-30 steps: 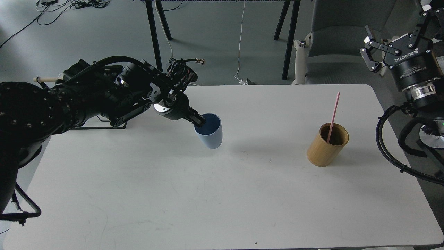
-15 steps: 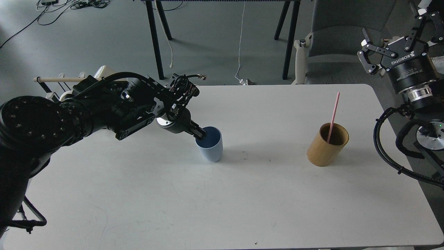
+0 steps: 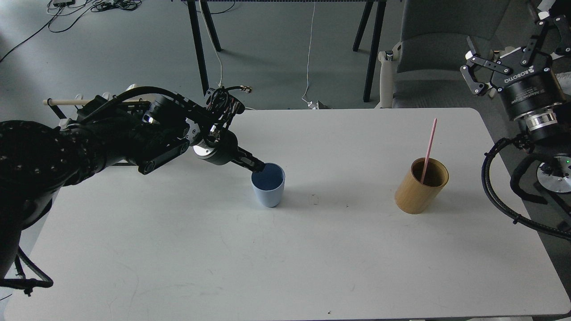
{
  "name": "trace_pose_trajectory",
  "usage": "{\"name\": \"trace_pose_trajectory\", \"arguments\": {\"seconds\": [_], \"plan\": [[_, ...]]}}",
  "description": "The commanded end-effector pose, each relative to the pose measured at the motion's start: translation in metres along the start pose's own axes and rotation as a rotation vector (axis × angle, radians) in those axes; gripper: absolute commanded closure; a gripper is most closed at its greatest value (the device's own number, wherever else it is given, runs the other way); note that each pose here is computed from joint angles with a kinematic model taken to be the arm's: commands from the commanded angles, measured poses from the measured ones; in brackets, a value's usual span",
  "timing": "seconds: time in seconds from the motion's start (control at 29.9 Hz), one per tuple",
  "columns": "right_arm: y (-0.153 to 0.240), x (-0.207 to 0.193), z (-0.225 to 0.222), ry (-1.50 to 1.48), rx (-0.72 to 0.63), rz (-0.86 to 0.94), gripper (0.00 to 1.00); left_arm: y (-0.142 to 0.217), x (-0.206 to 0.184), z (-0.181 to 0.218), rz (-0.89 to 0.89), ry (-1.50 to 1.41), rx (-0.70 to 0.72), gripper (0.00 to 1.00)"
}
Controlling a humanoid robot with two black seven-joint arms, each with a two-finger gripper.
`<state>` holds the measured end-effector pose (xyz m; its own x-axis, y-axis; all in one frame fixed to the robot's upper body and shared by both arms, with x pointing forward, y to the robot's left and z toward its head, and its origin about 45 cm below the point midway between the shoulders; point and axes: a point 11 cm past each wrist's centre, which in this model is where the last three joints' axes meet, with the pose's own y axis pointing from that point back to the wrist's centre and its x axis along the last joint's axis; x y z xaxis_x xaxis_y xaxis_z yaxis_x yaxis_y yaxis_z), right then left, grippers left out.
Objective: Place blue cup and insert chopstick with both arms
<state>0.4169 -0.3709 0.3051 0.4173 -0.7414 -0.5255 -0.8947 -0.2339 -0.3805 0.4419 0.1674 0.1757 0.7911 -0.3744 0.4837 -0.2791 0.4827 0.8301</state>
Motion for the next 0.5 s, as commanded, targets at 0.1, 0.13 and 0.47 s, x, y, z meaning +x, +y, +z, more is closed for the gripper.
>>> {"name": "trace_pose_trajectory", "arguments": {"seconds": [0.1,0.13,0.47], "plan": [[-0.007,0.001,-0.061,0.18,0.056,-0.003,0.04,0.034,0.024,-0.02,0.174,0.168,-0.057,0.09],[-0.007,0.002,-0.067,0.246,0.046,0.002,0.04,0.041,0.028,-0.024,0.209,0.201,-0.07,0.08],[0.011,0.001,-0.071,1.193,-0.074,0.058,0.04,0.075,0.07,-0.013,0.568,0.594,-0.432,0.08]]}}
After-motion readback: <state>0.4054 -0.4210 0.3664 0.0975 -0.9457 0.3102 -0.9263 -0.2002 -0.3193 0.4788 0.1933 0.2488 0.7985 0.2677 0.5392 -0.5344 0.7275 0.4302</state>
